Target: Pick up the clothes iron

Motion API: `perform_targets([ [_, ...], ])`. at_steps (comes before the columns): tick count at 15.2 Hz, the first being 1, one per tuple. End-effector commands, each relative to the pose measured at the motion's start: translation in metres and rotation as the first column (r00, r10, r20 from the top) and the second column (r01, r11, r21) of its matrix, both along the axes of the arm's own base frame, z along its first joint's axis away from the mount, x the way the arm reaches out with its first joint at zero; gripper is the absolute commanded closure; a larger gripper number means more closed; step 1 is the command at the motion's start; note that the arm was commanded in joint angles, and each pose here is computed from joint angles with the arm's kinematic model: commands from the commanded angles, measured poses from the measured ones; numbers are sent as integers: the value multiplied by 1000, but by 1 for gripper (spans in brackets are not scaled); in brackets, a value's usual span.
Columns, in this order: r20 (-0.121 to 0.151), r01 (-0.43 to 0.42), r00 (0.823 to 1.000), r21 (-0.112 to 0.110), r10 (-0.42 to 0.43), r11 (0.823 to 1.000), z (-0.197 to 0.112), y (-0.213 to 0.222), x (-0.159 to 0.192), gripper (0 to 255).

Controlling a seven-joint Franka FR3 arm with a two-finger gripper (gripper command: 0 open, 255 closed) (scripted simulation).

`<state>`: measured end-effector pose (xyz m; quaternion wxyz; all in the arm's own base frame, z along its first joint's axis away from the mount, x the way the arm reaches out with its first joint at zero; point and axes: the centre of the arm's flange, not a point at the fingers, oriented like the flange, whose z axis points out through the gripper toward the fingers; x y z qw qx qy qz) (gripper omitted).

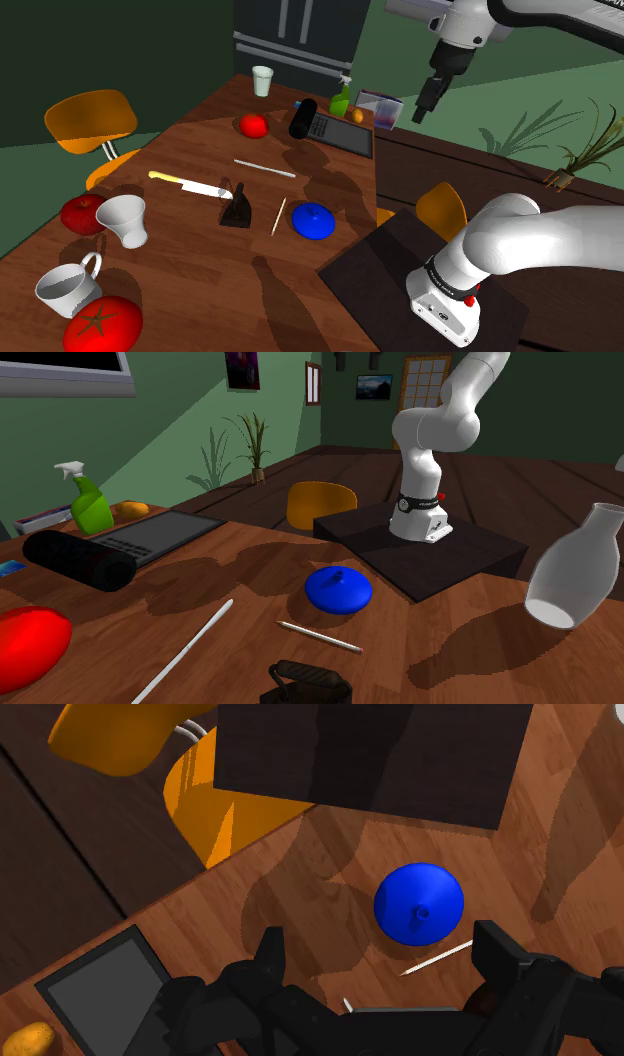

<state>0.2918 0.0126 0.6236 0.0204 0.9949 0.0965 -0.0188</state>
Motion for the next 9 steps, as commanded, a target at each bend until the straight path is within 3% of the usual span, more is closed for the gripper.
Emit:
perform_targets([
  [1,0,0,1000,0,0,1000,0,0,0,0],
  [9,-9,119,993,-1,-119,993,-64,78,32,0],
])
